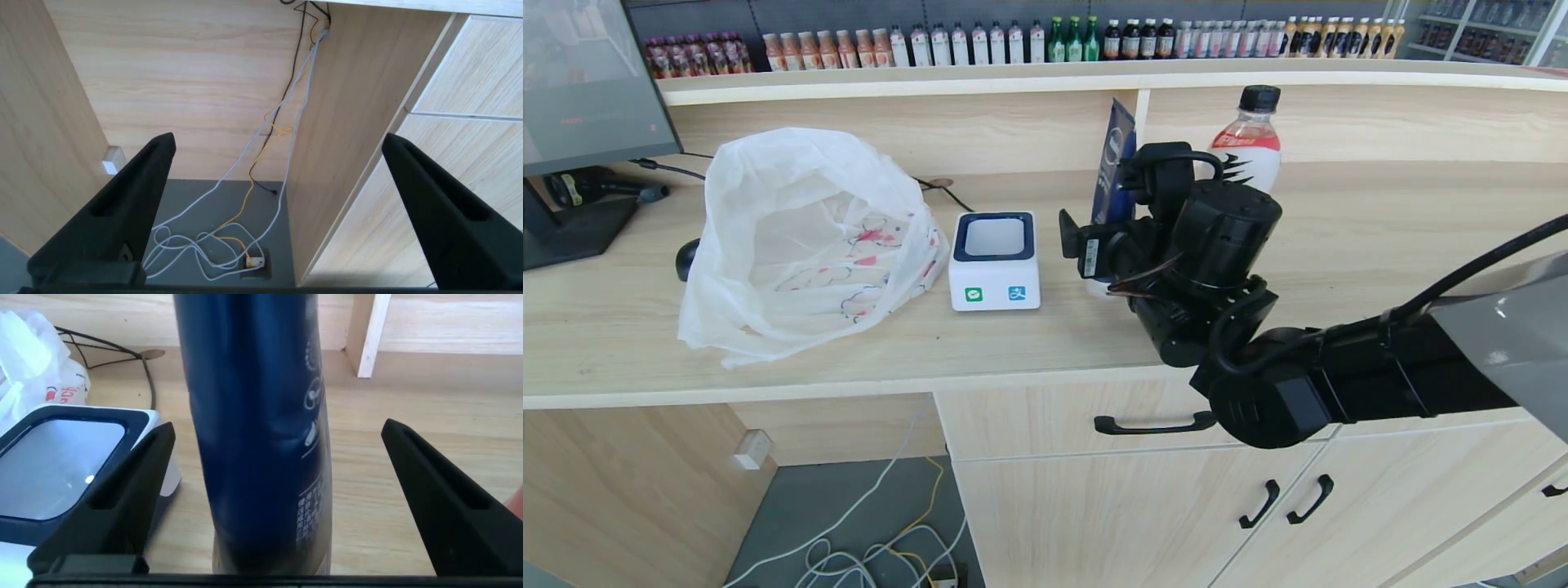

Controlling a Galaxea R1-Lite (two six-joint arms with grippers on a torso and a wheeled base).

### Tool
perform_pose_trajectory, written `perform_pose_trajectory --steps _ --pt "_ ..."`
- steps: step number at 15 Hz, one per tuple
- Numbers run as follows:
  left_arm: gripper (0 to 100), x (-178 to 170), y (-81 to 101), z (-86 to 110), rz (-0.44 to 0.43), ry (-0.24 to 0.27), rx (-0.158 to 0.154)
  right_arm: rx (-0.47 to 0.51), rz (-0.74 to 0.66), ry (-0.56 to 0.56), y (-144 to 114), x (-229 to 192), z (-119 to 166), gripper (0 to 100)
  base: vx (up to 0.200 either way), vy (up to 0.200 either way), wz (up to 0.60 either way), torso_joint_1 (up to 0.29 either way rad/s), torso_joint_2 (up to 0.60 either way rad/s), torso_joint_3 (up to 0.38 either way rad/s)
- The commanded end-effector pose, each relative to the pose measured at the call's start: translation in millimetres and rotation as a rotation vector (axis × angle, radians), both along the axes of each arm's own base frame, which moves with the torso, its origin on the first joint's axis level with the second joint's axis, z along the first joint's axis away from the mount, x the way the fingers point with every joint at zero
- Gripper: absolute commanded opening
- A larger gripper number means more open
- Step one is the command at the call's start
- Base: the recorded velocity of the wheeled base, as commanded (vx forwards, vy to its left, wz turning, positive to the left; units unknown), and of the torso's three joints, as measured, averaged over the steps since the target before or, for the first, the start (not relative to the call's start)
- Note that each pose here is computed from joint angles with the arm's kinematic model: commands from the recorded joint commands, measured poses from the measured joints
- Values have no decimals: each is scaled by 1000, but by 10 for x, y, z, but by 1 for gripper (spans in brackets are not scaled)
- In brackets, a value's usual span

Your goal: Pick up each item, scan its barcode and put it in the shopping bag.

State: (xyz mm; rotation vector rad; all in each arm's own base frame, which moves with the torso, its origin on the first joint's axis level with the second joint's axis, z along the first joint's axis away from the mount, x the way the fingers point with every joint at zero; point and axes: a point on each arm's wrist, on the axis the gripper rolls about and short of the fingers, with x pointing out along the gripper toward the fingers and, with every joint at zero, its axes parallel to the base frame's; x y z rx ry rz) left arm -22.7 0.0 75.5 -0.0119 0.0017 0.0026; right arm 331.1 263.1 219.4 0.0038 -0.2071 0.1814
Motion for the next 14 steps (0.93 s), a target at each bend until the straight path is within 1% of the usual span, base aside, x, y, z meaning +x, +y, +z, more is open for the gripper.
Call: perform_pose_trajectory --steps 1,5,9,10,14 --pt "100 0 0 0 1 0 0 -4 -7 4 -3 41 -33 100 0 0 0 0 0 0" --pt "100 0 0 0 1 0 0 -9 -16 10 -21 81 -68 100 0 0 0 0 0 0" --pt "100 0 0 0 1 0 0 1 -36 -2 -82 142 -23 100 0 0 0 0 0 0" --pt "100 0 0 0 1 0 -2 0 -36 0 -75 151 -34 0 0 0 0 0 0 0" --pt "100 0 0 0 1 0 -2 2 -36 -3 -69 158 -30 0 0 0 0 0 0 0"
